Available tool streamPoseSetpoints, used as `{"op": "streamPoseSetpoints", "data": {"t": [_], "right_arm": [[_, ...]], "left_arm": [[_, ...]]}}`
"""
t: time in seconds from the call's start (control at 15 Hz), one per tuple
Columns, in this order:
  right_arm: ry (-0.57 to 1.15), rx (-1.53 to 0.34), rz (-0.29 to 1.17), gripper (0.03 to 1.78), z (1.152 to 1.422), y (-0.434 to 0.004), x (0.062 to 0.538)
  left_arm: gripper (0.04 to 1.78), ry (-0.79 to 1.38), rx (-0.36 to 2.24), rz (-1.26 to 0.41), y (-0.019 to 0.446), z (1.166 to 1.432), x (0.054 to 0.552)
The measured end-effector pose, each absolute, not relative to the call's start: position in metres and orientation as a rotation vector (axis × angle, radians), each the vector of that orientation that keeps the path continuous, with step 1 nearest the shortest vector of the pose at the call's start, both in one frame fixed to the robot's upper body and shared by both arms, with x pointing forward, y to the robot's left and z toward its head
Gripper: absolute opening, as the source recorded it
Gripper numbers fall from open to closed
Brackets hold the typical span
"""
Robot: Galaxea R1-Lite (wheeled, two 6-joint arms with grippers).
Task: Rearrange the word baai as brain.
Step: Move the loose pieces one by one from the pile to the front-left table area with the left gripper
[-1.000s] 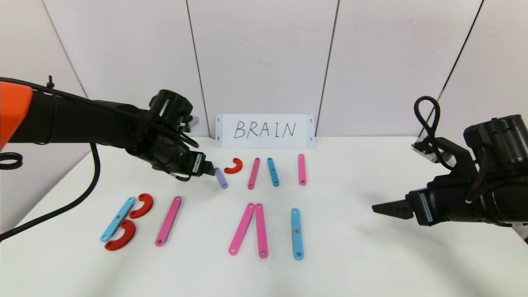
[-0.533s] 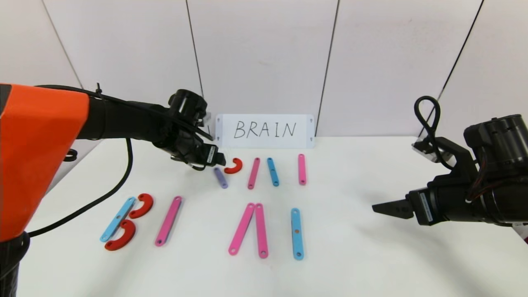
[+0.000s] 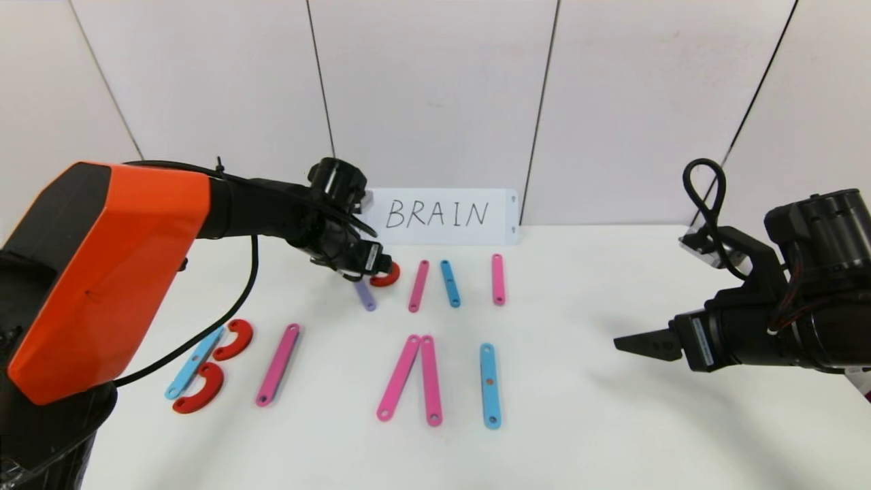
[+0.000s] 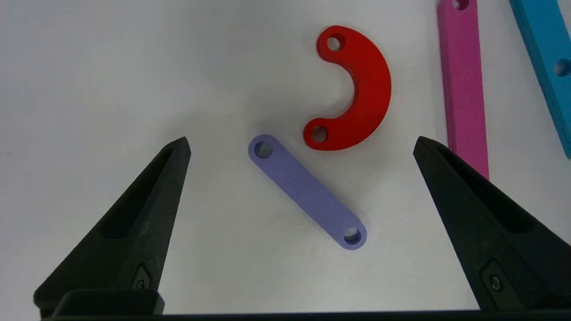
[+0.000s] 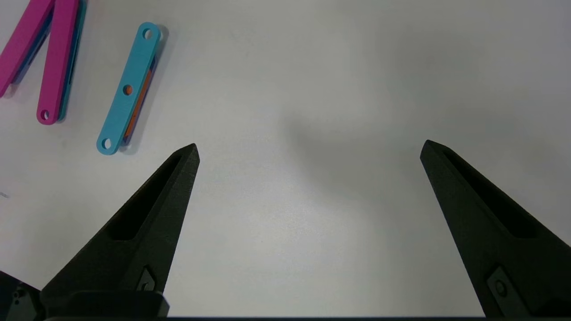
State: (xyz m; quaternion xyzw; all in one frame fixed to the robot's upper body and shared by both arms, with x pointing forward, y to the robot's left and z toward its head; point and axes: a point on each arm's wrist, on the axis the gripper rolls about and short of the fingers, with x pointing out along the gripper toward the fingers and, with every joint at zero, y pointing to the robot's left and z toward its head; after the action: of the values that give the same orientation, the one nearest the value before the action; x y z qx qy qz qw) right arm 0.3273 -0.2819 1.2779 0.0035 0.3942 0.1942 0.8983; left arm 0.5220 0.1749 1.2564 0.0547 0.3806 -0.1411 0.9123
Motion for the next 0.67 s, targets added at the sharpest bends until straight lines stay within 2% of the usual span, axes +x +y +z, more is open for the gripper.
{"op": "streamPoseSetpoints", "data": {"t": [0.67], "right_arm": [[0.820,0.008,0.402,1.74,1.277,-0.282,0.327]], "left_arm": [[1.75,0.770,0.161,-0.326,0.155,1.233,0.537]]}}
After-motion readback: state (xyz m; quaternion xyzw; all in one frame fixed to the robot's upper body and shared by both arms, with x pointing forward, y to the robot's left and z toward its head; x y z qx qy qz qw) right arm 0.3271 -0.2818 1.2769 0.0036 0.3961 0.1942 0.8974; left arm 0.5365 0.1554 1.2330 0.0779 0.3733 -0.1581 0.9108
